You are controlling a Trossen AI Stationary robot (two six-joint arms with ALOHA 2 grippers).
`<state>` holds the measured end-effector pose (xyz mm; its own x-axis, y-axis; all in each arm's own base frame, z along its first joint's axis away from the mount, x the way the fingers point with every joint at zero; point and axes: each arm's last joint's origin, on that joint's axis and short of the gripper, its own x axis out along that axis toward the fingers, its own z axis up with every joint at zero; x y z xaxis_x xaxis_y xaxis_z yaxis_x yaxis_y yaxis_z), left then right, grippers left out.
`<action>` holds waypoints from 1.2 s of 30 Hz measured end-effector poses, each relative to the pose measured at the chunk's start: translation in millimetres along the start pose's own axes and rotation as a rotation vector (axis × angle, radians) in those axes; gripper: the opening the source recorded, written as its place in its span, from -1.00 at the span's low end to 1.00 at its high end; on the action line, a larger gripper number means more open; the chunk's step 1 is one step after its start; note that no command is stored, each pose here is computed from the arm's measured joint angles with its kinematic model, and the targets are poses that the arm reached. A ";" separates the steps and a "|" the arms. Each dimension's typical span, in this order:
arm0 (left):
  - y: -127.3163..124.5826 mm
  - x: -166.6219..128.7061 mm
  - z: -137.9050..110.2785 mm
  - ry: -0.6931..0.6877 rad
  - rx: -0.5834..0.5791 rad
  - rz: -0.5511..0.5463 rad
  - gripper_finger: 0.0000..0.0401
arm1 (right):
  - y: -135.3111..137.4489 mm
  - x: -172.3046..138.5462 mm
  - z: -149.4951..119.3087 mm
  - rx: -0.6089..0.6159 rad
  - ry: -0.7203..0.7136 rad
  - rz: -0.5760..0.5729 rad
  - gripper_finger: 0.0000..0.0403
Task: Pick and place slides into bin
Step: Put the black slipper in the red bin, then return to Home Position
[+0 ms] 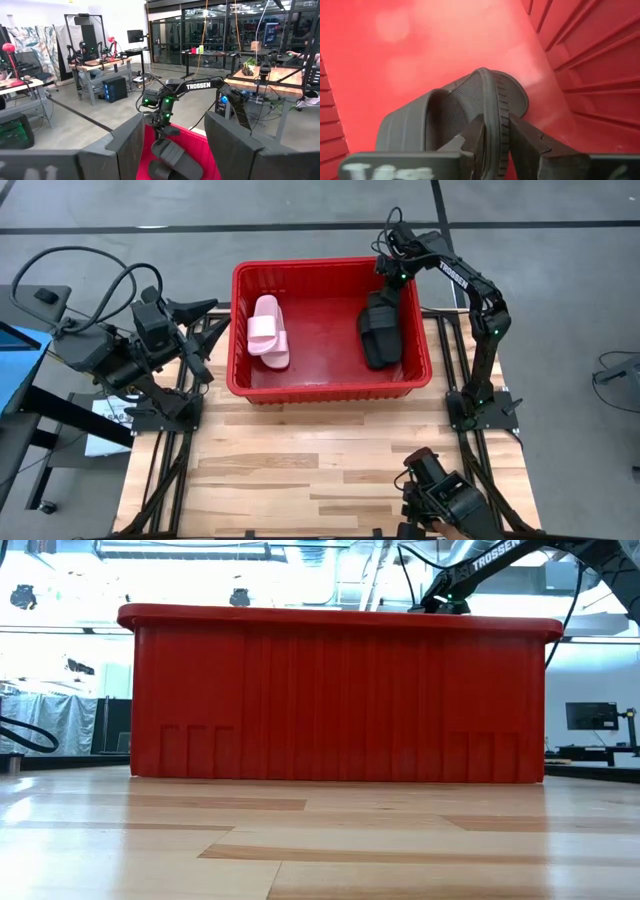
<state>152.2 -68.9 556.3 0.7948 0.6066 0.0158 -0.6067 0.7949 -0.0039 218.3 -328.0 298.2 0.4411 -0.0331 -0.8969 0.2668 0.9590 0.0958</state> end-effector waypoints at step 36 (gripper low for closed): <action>0.0 -0.1 -1.3 0.005 0.014 -0.001 -0.01 | -2.9 -0.8 2.6 0.014 -0.014 -0.048 0.14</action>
<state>152.1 -68.9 555.1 0.7955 0.6059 0.0104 -0.6060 0.7954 0.0105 219.4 -331.5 299.8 0.4395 -0.0834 -0.8944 0.2999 0.9522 0.0586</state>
